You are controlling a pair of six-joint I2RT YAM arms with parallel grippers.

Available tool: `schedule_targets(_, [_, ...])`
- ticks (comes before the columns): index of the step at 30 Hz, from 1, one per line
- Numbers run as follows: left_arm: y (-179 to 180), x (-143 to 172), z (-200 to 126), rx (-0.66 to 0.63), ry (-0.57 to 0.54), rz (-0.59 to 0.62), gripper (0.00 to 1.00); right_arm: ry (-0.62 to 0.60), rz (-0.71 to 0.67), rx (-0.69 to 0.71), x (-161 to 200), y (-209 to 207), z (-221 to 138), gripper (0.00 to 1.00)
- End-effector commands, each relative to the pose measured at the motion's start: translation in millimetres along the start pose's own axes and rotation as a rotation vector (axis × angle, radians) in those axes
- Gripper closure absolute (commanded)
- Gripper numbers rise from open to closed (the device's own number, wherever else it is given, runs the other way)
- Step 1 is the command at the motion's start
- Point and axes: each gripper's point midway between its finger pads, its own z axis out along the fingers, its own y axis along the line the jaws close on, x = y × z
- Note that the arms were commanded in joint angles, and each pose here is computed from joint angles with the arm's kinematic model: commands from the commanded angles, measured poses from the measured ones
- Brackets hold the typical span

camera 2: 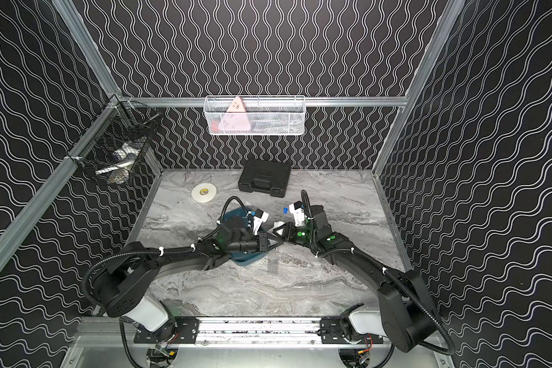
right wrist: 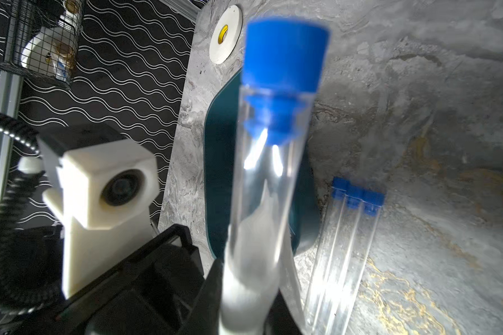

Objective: Wipe the exteriors of test tubes
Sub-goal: Wipe the dirt from the test tube.

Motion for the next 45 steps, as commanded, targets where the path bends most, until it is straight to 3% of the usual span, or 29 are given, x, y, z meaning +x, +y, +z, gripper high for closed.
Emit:
schedule_targets(1, [-24,-14,-1,0.091,-0.045,0.044,0.94,-0.036,-0.039,-0.017,-16,5,-1,0.80])
schedule_targets(6, [-29,-15,-4,0.103,-0.049,0.054,0.94,-0.094,-0.048,-0.062,-70,3,-6,0.81])
schedule_targets(9, [-31,-16,-5,0.104,-0.053,0.052,0.94,-0.084,-0.058,-0.074,-82,5,-4,0.81])
schedule_targets(17, [-27,-21,-7,0.108,-0.078,0.030,0.94,0.003,-0.053,-0.080,-18,19,12,0.81])
schedule_targets(21, [-25,-21,-7,0.110,-0.078,0.022,0.93,-0.010,-0.038,-0.088,-8,17,13,0.81])
schedule_targets(29, [-26,-20,-10,0.102,-0.077,0.029,0.93,-0.093,-0.078,-0.097,-76,15,3,0.81])
schedule_targets(32, [-29,-22,-11,0.108,-0.083,0.030,0.93,-0.077,-0.086,-0.104,-83,17,7,0.81])
schedule_targets(45, [-22,-23,-10,0.102,-0.087,0.020,0.93,-0.008,-0.018,-0.082,5,17,10,0.81])
